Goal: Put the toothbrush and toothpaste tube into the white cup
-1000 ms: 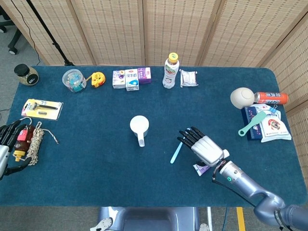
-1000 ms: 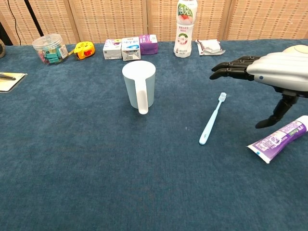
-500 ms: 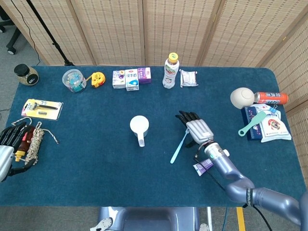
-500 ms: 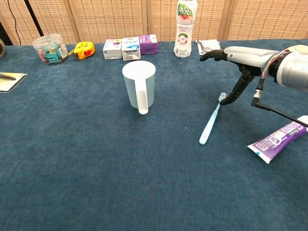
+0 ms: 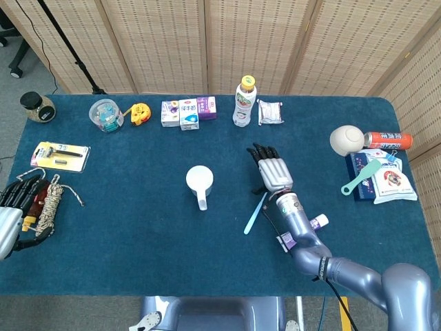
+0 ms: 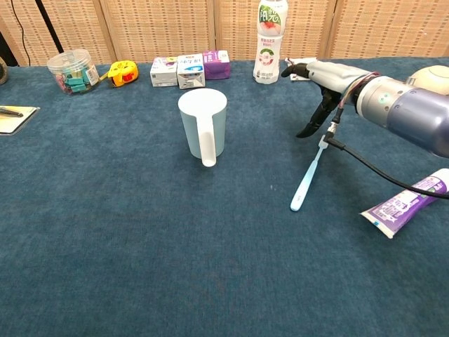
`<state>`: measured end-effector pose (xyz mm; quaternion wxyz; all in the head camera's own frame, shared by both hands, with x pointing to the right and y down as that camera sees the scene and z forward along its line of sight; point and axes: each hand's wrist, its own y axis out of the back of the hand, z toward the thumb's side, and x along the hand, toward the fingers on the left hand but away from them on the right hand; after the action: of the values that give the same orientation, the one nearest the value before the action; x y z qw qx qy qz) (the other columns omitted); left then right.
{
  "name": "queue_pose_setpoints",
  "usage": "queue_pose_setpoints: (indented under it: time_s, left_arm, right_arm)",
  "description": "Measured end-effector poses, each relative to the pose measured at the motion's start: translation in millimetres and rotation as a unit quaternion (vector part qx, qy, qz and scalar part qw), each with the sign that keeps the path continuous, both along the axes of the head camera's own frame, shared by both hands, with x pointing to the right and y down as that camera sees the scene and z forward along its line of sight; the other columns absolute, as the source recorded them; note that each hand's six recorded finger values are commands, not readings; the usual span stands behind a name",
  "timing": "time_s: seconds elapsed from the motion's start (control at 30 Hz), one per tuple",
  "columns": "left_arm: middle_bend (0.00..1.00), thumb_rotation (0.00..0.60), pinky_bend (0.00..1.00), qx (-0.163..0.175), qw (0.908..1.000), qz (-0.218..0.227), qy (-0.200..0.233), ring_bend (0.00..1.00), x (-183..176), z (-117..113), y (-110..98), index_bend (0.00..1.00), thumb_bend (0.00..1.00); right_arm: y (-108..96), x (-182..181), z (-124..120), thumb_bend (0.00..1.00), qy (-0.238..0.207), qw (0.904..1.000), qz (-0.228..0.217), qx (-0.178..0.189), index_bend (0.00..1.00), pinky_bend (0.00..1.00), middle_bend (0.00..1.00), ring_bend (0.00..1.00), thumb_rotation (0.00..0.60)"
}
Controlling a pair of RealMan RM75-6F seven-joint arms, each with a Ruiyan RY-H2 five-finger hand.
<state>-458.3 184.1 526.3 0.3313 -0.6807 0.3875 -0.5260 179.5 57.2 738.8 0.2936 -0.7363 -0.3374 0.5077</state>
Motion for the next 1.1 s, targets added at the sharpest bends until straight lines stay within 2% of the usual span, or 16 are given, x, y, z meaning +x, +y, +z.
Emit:
queue_pose_setpoints:
  time_s: [0.33, 0.57, 0.8, 1.1]
  left_arm:
    - [0.0, 0.6, 0.0, -0.003, 1.0, 0.002, 0.001, 0.0, 1.2, 0.7, 0.6, 0.0, 0.24]
    - [0.0, 0.6, 0.0, -0.005, 1.0, 0.002, 0.002, 0.0, 1.2, 1.4, 0.4, 0.0, 0.24]
    - [0.0, 0.6, 0.0, -0.007, 1.0, 0.003, 0.004, 0.0, 1.8, 1.5, 1.4, 0.0, 0.24]
    - [0.0, 0.6, 0.0, -0.01, 0.9999, 0.01, 0.005, 0.0, 5.2, 2.2, 4.2, 0.0, 0.24]
  right_arm:
    - [-6.3, 8.6, 20.5, 0.0, 0.034, 0.9993, 0.014, 0.0, 0.07, 0.0, 0.0, 0.0, 0.6]
    - [-1.0, 14.6, 27.3, 0.0, 0.038, 0.9992, 0.014, -0.007, 0.07, 0.0, 0.0, 0.0, 0.6]
    - [4.2, 24.9, 28.7, 0.0, 0.054, 0.9985, 0.002, 0.001, 0.07, 0.0, 0.0, 0.0, 0.6]
    - [8.6, 70.7, 21.7, 0.0, 0.111, 0.993, -0.022, 0.033, 0.06, 0.0, 0.0, 0.0, 0.6]
